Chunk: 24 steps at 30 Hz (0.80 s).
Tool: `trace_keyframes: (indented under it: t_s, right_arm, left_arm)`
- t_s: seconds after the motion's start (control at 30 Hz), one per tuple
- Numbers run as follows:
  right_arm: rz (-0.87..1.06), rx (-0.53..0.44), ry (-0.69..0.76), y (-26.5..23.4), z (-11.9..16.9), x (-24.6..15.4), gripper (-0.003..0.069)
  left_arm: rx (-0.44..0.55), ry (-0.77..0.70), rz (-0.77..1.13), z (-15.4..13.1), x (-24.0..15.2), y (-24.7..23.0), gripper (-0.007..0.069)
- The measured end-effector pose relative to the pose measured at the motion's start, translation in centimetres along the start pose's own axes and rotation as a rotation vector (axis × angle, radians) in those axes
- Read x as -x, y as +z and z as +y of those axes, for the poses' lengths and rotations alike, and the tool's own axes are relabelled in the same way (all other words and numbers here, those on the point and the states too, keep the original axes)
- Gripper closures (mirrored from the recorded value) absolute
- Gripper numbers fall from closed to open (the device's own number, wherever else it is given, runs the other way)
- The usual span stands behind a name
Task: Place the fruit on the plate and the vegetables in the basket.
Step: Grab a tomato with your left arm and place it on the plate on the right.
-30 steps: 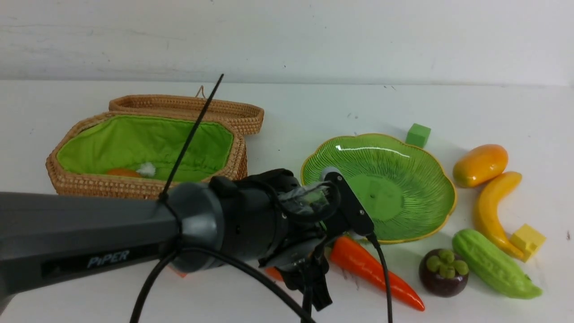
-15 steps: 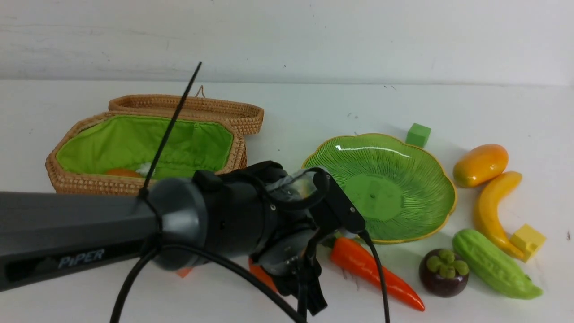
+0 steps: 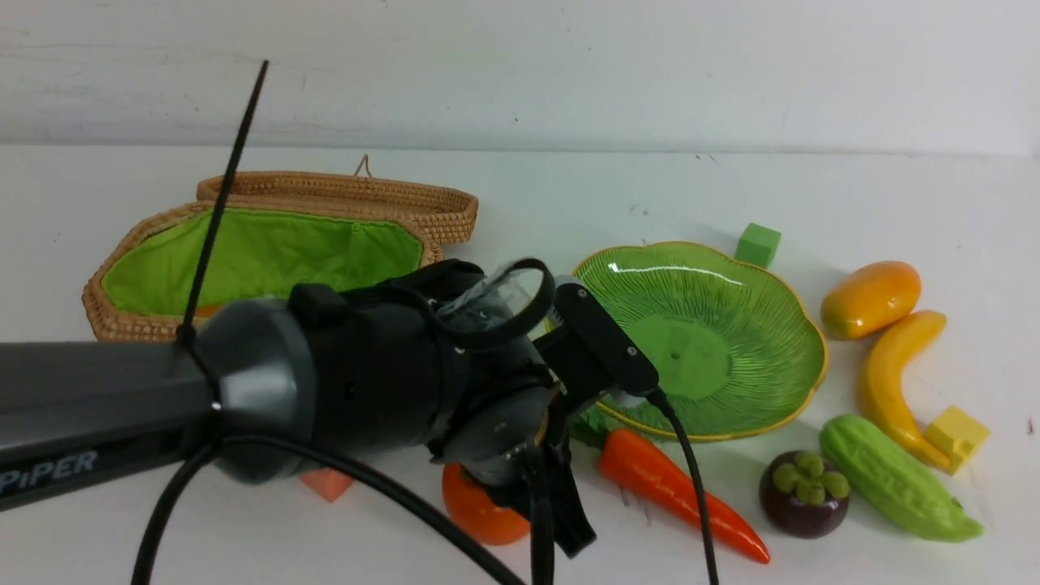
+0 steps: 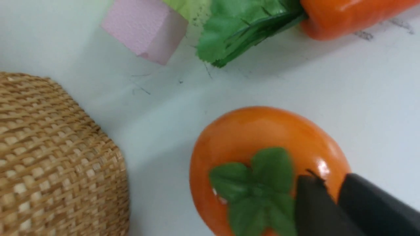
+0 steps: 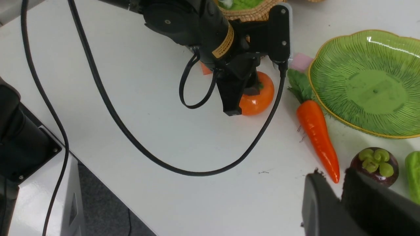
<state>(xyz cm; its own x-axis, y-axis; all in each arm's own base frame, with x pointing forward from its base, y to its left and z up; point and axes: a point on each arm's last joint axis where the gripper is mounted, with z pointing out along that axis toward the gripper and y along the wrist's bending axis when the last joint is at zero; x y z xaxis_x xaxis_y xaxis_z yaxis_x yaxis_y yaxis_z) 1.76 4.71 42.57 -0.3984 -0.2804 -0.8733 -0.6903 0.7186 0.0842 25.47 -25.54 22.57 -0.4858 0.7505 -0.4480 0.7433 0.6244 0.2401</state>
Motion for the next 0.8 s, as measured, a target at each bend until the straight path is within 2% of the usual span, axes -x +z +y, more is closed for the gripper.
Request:
trace_keyframes:
  t_s: [0.07,0.37,0.5,0.73,0.8]
  right_arm:
    - [0.000,0.000,0.000,0.0,0.0,0.0,0.0542]
    - [0.000,0.000,0.000,0.0,0.0,0.0,0.0540]
    - [0.000,0.000,0.000,0.0,0.0,0.0,0.0536]
    - [0.000,0.000,0.000,0.0,0.0,0.0,0.0533]
    - [0.000,0.000,0.000,0.0,0.0,0.0,0.0533]
  left_arm:
    - [0.000,-0.001,-0.004,0.0,0.0,-0.1,0.0638]
    - [-0.017,-0.030,0.013,-0.1,-0.1,-0.4,0.0632]
    - [-0.030,-0.066,0.000,0.2,0.1,-1.6,0.0518]
    - [-0.053,-0.163,-0.005,1.4,0.8,-2.2,0.0149]
    - [-0.056,-0.173,0.015,1.5,0.7,-2.1,0.0076]
